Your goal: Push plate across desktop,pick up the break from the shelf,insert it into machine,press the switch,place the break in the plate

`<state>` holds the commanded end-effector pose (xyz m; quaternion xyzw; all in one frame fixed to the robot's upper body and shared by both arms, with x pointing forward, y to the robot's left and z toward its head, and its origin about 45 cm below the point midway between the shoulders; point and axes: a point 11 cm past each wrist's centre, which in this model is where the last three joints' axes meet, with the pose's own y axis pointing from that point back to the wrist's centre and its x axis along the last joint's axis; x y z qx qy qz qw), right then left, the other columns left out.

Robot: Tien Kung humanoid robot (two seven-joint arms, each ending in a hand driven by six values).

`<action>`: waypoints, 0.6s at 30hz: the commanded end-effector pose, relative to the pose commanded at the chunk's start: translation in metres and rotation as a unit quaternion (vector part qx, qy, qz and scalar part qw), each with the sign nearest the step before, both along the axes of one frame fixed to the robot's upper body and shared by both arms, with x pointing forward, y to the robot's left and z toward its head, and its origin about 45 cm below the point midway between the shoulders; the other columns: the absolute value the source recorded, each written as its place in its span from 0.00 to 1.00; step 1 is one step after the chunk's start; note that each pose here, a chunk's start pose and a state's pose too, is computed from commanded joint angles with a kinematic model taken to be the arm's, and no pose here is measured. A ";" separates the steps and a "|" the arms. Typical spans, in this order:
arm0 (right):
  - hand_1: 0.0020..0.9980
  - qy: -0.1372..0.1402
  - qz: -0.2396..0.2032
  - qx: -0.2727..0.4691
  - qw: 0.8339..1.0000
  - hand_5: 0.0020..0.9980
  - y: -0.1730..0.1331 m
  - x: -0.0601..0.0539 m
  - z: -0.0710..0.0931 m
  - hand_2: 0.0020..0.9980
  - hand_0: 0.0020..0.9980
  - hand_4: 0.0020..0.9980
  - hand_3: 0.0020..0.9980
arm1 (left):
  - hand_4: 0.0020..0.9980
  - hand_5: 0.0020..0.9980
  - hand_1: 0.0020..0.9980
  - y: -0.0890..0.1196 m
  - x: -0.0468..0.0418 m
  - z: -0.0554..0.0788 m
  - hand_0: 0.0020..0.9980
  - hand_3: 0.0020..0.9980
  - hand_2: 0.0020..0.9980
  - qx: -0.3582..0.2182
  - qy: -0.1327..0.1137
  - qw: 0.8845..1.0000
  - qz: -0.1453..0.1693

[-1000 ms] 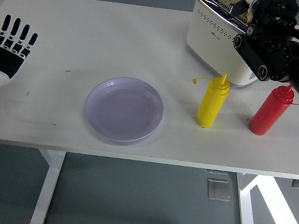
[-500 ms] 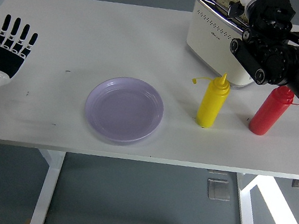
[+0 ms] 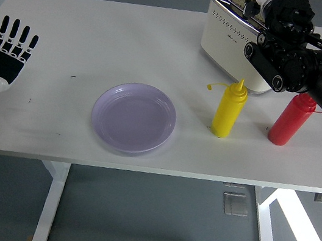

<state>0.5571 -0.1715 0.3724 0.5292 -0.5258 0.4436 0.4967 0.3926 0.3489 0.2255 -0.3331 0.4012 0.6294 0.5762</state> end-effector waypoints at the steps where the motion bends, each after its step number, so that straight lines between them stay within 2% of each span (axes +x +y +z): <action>1: 0.48 -0.001 0.000 0.002 1.000 0.00 0.001 0.000 0.001 0.46 0.35 0.35 0.41 | 0.62 1.00 0.72 0.000 -0.0001 0.000 0.79 0.71 0.68 0.000 0.000 1.000 0.000; 2: 0.48 -0.003 0.001 0.004 1.000 0.00 0.002 0.000 0.002 0.44 0.37 0.28 0.38 | 0.62 1.00 0.72 0.000 -0.0004 0.000 0.79 0.71 0.68 0.000 0.000 1.000 0.001; 7: 0.48 -0.012 0.007 0.017 1.000 0.00 0.010 -0.002 0.008 0.44 0.37 0.28 0.38 | 0.62 1.00 0.72 0.002 -0.0014 -0.001 0.79 0.71 0.68 -0.002 0.002 1.000 0.003; 8: 0.48 -0.016 0.009 0.021 1.000 0.00 0.011 -0.002 0.010 0.44 0.38 0.23 0.38 | 0.62 1.00 0.72 0.002 -0.0017 -0.002 0.79 0.71 0.68 -0.002 0.002 1.000 0.003; 18: 0.48 -0.040 0.004 0.055 0.998 0.00 0.007 -0.004 0.029 0.44 0.38 0.23 0.37 | 0.62 1.00 0.72 0.005 -0.0041 -0.005 0.79 0.71 0.68 -0.006 0.005 1.000 0.007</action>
